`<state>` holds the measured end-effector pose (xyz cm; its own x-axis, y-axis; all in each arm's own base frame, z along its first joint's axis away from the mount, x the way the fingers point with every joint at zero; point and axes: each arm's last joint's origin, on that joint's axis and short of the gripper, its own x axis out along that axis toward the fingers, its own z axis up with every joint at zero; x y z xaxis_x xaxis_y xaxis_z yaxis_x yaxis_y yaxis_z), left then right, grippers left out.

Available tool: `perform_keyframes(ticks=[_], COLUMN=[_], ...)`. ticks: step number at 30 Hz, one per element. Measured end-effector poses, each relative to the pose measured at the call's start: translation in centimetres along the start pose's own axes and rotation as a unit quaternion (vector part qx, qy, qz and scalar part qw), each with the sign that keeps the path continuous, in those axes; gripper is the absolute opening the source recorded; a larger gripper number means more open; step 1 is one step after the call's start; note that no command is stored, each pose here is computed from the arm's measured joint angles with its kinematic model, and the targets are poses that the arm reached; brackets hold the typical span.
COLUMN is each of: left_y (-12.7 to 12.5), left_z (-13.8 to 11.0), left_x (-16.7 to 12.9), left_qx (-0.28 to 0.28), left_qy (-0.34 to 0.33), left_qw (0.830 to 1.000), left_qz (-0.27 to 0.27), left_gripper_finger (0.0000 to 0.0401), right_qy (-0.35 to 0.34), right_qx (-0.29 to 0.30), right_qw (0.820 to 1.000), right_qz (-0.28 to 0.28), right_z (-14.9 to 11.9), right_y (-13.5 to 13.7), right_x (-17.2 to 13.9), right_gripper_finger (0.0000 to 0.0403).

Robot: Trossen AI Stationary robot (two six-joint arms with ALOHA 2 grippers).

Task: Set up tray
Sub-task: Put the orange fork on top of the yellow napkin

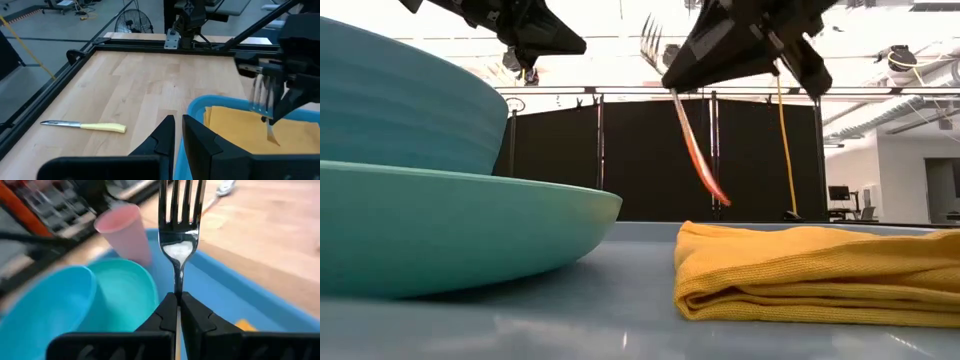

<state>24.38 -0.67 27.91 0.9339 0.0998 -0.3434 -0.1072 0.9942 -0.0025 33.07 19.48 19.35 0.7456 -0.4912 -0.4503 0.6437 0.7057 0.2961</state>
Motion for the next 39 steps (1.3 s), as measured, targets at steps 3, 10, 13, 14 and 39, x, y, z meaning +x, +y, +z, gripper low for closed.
perform_keyframes(ticks=[3,10,13,14,39], left_y=[0.0,0.0,0.0,0.0,1.8], left_z=[0.0,-0.1,-0.1,-0.2,-0.7], left_x=[0.0,0.0,0.0,0.0,0.1], left_qx=[-0.002,-0.002,-0.001,-0.001,-0.029], left_qy=[0.001,0.004,0.007,0.008,0.038], left_qw=[1.0,1.0,1.0,1.0,0.996], left_qz=[0.0,0.0,0.0,0.0,0.079], left_gripper_finger=[0.0042,0.0042,0.0042,0.0042,0.0042], right_qy=[0.054,0.235,0.305,0.327,0.203], right_qx=[-0.019,0.019,0.045,0.061,0.362], right_qw=[0.997,0.97,0.951,0.942,0.906], right_qz=[-0.042,-0.051,-0.035,-0.033,-0.078], right_z=[0.3,-0.5,0.0,0.4,-1.8], right_y=[0.5,0.2,0.3,0.3,-0.4], right_x=[-0.2,-0.4,-0.9,-1.1,3.2], right_gripper_finger=[0.0,0.0,0.0,0.0,0.0])
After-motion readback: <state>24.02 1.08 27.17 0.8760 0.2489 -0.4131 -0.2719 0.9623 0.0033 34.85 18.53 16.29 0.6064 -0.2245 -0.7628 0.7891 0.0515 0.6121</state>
